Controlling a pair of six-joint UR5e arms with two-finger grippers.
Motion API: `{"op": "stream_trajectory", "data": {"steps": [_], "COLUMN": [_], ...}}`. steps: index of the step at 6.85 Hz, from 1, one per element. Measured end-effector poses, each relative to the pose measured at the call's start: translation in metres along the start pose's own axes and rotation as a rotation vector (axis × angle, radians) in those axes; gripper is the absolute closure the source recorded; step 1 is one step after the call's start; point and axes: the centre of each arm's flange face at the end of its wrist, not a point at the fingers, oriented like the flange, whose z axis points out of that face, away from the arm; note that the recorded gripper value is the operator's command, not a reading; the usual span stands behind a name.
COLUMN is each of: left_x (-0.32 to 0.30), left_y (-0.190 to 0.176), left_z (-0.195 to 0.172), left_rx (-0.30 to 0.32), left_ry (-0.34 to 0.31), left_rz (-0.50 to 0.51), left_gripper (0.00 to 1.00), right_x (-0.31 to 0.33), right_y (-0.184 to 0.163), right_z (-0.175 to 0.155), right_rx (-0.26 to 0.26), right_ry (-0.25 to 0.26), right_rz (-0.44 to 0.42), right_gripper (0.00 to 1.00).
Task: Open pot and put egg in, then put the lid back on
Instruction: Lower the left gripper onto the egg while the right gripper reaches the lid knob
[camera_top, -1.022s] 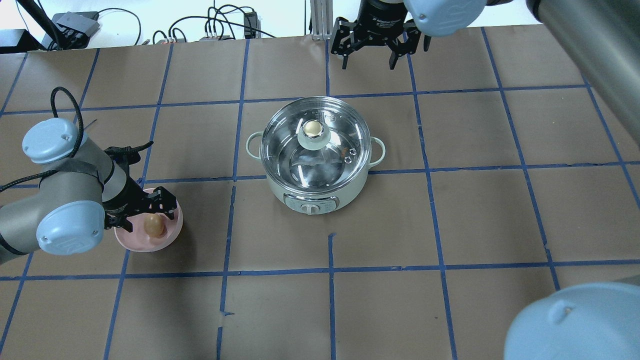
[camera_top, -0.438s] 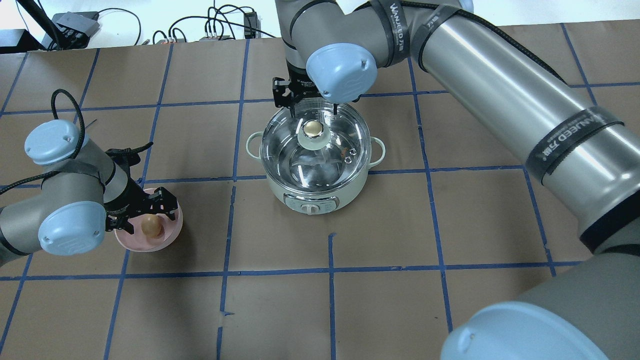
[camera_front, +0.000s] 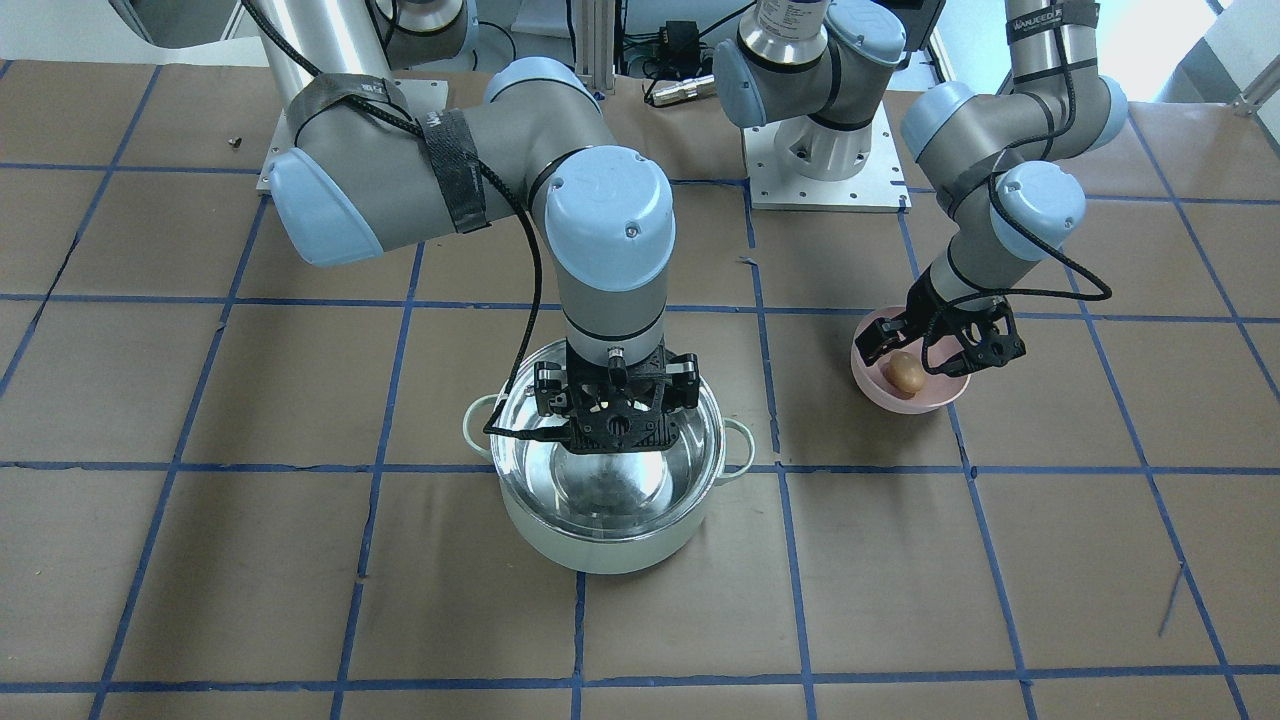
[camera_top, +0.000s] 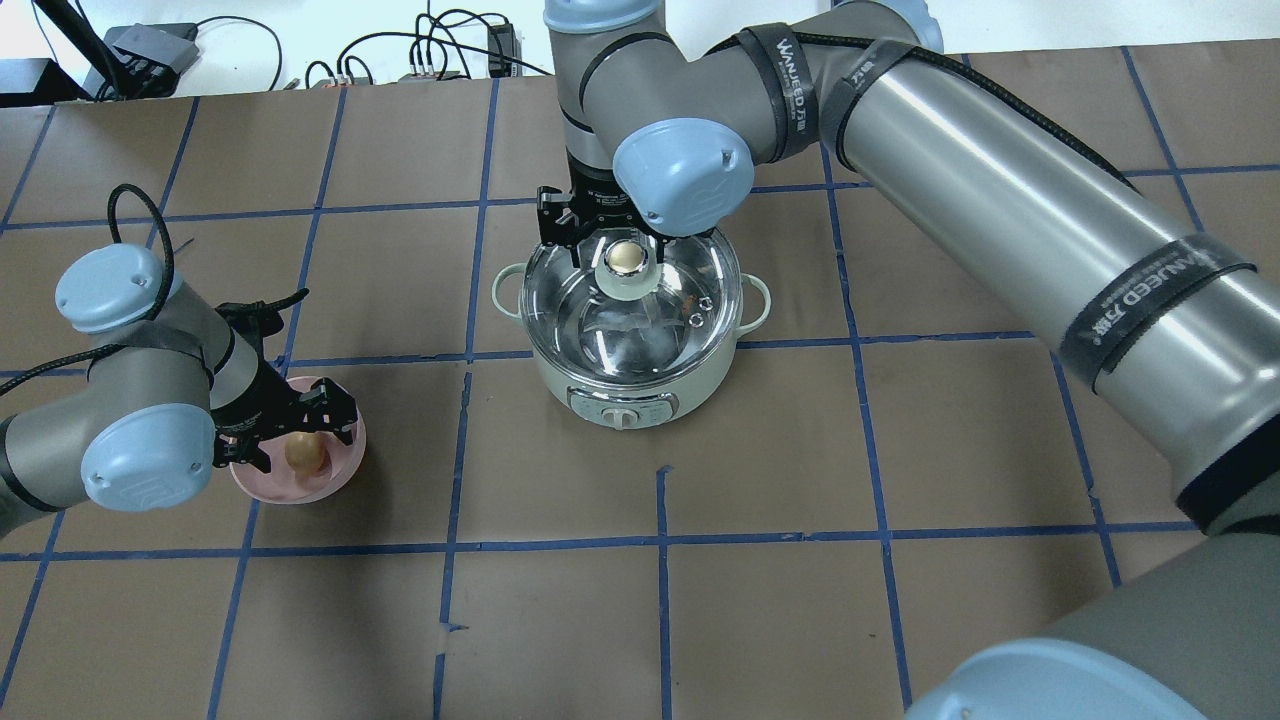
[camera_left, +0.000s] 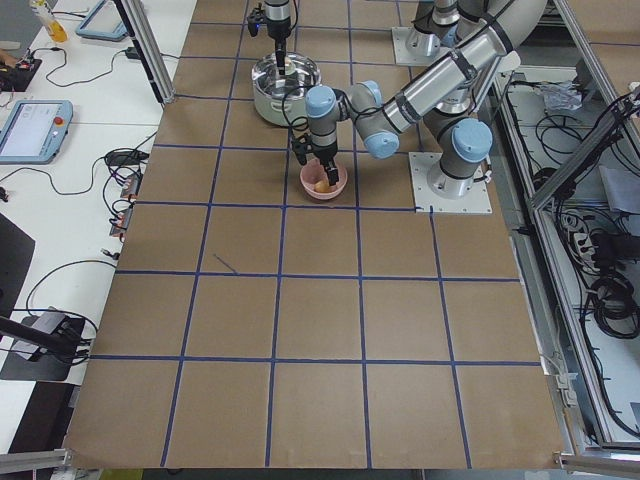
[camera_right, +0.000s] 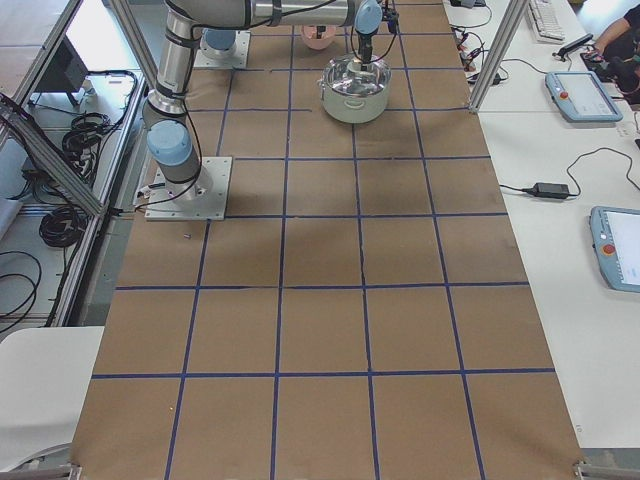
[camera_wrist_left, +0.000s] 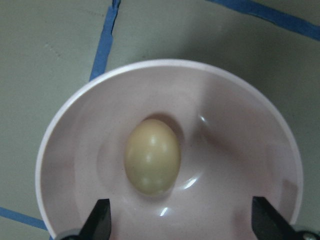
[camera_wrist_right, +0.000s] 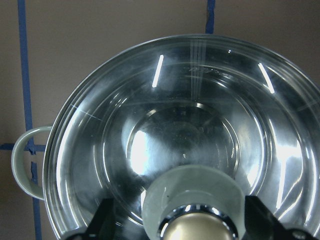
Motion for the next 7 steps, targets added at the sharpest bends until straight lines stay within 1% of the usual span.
{"op": "stream_trajectory", "data": {"steps": [2,4,5,6,7], "left_x": [0.0,0.0,0.0,0.0,0.0], "left_y": [-0.002,-0.006,-0.008,-0.012,-0.015], "left_z": [0.002,0.004,0.006,0.008,0.009], "left_rx": [0.0,0.022,0.026,0.034,0.051], "left_ry": [0.001,0.0,0.0,0.0,-0.002], "left_rz": [-0.001,0.0,0.003,0.008,0.013], "left_gripper": [0.0,0.0,0.0,0.0,0.0], "right_x": [0.001,0.003,0.004,0.006,0.008], "right_y": [0.001,0.005,0.006,0.007,0.007], "right_z": [-0.002,-0.007,-0.008,-0.008,-0.007], "right_rx": [0.001,0.005,0.005,0.007,0.012], "right_ry": [-0.002,0.003,0.006,0.019,0.038], "right_rz": [-0.005,-0.008,-0.009,-0.009,-0.009], "right_gripper": [0.29,0.36,0.44,0.58,0.69]}}
